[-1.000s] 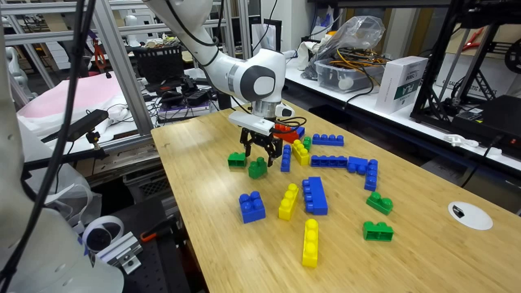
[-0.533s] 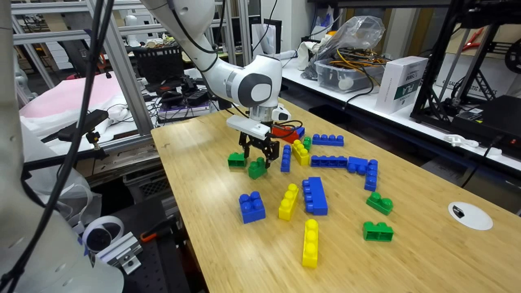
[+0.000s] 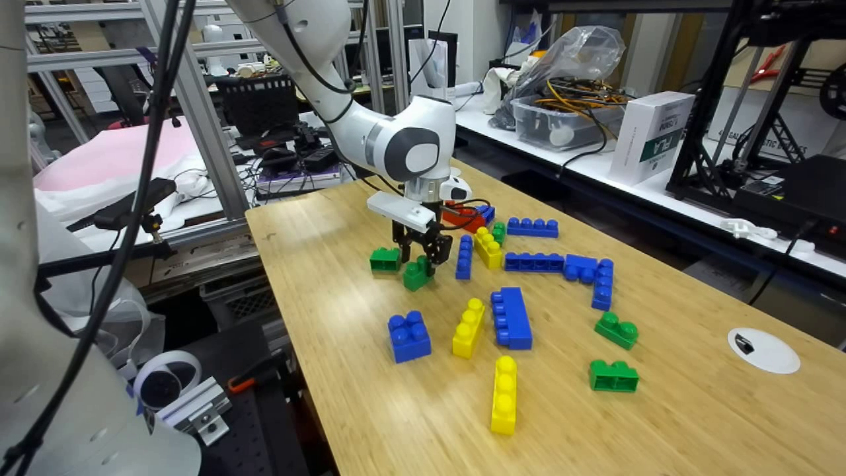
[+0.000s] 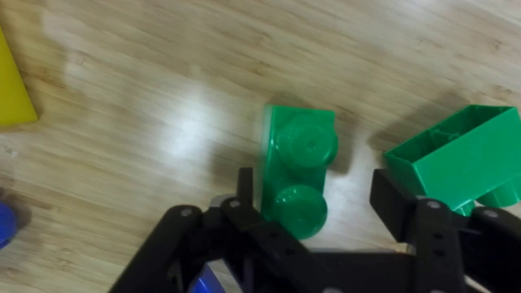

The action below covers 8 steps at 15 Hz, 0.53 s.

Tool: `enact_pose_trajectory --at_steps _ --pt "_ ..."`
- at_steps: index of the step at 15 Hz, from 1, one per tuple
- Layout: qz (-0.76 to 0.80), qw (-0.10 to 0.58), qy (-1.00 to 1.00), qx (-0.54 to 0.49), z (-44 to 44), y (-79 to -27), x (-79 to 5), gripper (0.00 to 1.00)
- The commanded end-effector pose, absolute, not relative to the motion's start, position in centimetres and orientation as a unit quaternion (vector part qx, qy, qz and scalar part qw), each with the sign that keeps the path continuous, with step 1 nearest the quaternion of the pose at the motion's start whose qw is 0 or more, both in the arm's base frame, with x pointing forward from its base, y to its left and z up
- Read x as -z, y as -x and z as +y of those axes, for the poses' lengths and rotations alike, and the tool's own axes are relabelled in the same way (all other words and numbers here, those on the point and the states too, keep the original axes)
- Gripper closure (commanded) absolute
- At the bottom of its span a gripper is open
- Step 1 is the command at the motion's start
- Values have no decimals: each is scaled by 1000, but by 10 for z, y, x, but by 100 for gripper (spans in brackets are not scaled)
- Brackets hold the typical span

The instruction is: Move the blue square building block forward, place a green building block on top of the blue square block

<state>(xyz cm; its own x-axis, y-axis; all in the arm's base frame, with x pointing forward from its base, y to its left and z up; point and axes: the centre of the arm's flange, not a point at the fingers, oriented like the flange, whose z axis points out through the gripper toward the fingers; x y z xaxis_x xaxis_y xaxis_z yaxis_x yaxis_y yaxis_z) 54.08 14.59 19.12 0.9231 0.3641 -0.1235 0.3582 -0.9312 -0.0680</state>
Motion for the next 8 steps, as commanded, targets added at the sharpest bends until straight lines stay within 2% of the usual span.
enact_pose_trajectory --at_steps 1,6,8 --pt "-171 22 984 -50 145 -534 -188 56" --pt "-166 20 985 -49 145 -531 -187 90" --pt "-169 16 984 -50 145 -529 -188 90"
